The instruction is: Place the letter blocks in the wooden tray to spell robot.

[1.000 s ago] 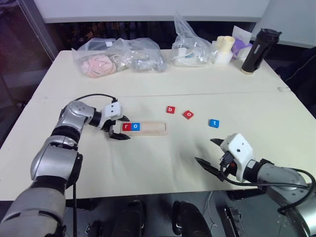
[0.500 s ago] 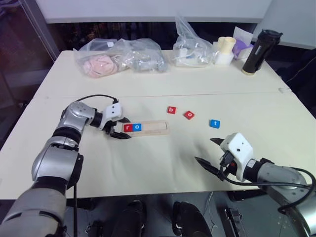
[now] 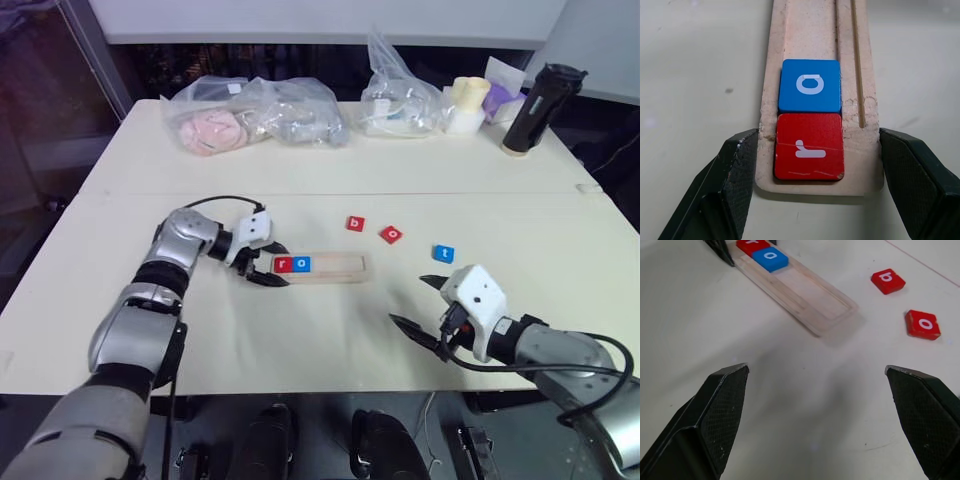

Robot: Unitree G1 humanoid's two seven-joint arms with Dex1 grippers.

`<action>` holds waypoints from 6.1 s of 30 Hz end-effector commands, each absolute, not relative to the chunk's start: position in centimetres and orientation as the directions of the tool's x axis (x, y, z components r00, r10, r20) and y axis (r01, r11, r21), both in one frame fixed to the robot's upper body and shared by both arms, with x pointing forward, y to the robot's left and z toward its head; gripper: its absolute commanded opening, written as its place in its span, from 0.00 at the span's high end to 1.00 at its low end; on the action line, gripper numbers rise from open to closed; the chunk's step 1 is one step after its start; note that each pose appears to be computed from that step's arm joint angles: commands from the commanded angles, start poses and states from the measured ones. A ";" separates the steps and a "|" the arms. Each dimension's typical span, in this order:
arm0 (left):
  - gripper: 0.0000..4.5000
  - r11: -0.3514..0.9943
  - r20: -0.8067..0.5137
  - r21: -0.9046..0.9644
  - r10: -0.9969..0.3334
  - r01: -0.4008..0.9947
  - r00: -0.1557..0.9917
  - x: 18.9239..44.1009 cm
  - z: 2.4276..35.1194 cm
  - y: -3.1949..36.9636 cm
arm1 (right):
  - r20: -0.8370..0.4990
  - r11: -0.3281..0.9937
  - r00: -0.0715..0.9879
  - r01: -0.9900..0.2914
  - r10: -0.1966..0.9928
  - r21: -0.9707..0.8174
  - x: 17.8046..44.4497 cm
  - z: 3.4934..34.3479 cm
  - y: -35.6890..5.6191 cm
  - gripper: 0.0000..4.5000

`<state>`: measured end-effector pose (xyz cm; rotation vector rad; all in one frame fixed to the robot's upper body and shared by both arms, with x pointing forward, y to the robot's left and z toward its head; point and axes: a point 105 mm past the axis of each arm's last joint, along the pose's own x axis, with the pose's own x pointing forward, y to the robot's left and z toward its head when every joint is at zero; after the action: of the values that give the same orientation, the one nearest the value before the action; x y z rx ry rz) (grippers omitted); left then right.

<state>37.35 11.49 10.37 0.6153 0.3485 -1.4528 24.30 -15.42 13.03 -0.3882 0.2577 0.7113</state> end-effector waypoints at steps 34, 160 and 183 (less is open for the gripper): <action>0.30 0.036 -0.629 0.221 -0.759 0.974 0.171 30.7 10.4 5.9 | -0.355 0.660 0.707 -0.704 0.612 -0.263 24.2 12.6 -14.6 0.00; 0.00 0.660 -0.034 0.095 -0.746 0.745 0.665 29.4 21.2 15.1 | -0.479 0.988 0.870 -0.147 0.112 -0.037 43.7 8.4 -5.5 0.75; 0.00 0.392 -0.128 0.070 -0.908 0.917 0.398 28.6 18.0 12.0 | -0.519 0.984 0.854 -0.119 0.035 -0.129 26.5 12.2 -20.2 0.75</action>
<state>28.85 12.02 17.52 0.1003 0.1014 -1.1421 26.86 -20.17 11.65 -0.1695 0.5722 0.0876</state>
